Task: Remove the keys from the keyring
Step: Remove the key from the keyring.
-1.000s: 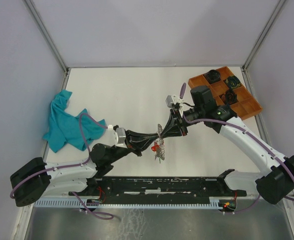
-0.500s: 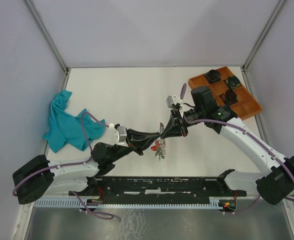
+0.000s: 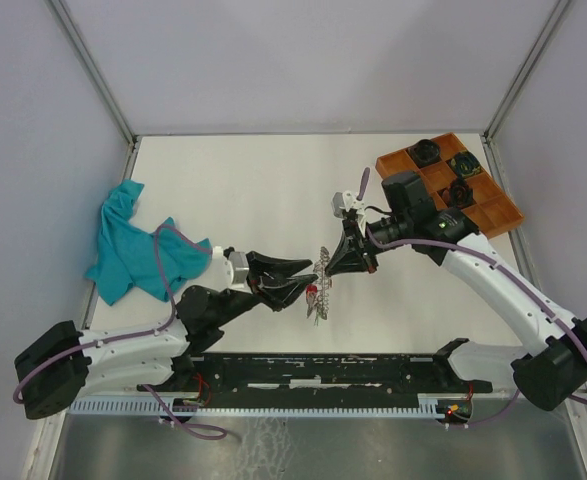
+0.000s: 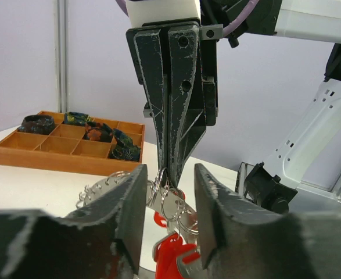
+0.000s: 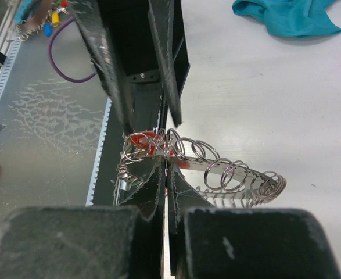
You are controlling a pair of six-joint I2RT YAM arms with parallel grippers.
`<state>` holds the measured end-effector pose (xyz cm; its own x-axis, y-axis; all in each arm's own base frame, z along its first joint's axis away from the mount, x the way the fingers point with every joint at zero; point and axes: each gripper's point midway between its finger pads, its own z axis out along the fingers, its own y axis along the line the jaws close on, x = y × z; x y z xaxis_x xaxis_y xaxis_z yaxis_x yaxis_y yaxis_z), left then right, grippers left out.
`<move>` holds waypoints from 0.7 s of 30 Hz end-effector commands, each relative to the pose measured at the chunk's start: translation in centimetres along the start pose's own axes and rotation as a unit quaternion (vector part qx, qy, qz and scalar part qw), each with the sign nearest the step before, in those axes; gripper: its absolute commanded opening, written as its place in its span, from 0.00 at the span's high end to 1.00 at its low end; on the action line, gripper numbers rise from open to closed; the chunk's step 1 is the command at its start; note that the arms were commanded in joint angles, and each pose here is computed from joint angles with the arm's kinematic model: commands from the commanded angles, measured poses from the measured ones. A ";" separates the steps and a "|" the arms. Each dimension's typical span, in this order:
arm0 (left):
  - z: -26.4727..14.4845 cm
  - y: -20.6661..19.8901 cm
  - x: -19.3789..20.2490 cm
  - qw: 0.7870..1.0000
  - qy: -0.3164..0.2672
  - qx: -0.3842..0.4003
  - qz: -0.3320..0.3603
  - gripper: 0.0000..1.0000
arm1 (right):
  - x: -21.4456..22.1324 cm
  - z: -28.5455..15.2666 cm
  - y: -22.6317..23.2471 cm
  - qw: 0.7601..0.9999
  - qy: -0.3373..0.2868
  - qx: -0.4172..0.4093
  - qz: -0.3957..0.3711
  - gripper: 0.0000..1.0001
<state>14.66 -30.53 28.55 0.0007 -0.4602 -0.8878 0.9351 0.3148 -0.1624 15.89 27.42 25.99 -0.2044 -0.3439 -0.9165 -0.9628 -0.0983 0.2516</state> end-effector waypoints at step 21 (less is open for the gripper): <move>0.7 -1.1 3.1 0.981 0.158 0.066 0.096 0.69 | 2.1 -0.7 -0.4 0.976 0.190 0.036 -0.101 0.99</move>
<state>14.59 -31.88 25.39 0.0542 -0.1238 -0.9908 0.9492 0.3145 0.0126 15.60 25.98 22.81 -0.0121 -0.6523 -0.7578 -0.9875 -0.1116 0.1118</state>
